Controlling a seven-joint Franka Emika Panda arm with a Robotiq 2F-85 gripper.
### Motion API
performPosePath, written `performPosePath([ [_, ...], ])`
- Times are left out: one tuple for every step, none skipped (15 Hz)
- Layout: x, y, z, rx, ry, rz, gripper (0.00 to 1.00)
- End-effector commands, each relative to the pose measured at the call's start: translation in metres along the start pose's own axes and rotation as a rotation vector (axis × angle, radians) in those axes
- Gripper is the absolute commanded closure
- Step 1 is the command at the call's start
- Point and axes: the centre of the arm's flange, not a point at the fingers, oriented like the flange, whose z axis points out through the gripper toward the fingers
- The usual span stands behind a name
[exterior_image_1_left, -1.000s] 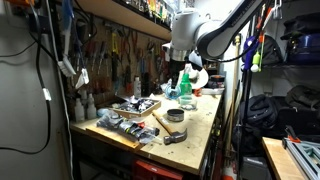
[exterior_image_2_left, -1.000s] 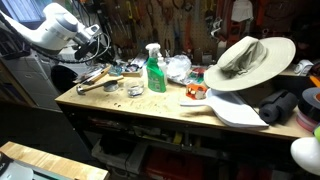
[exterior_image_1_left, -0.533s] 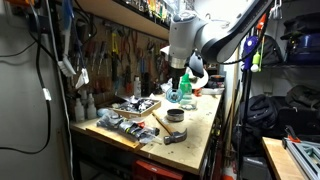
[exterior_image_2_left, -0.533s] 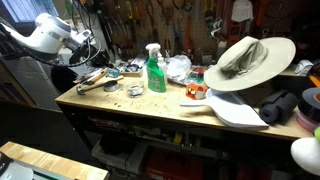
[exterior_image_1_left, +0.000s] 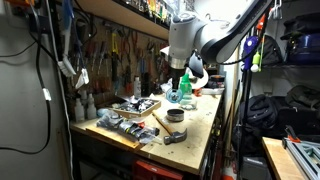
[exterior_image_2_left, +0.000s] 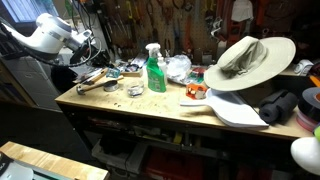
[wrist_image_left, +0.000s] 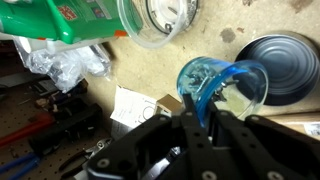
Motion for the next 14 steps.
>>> performPosePath([
  [0.001, -0.010, 0.003, -0.064, -0.014, -0.025, 0.97],
  [0.000, -0.013, 0.003, -0.077, -0.009, -0.042, 0.97],
  [0.000, -0.014, 0.003, -0.102, -0.013, -0.047, 0.97],
  [0.000, -0.016, 0.003, -0.123, -0.013, -0.052, 0.97],
  [-0.001, -0.017, 0.003, -0.148, -0.016, -0.056, 0.97],
  [-0.001, -0.019, 0.002, -0.166, -0.016, -0.066, 0.97],
  [-0.001, -0.022, 0.003, -0.189, -0.019, -0.075, 0.97],
  [0.000, -0.025, 0.003, -0.208, -0.022, -0.087, 0.97],
  [0.000, -0.029, 0.004, -0.225, -0.027, -0.100, 0.97],
  [0.000, -0.033, 0.004, -0.238, -0.029, -0.115, 0.97],
  [0.001, -0.038, 0.005, -0.251, -0.033, -0.130, 0.97],
  [0.001, -0.043, 0.006, -0.260, -0.036, -0.145, 0.97],
  [0.001, -0.048, 0.007, -0.275, -0.040, -0.157, 0.97],
  [0.001, -0.052, 0.007, -0.291, -0.044, -0.165, 0.97],
])
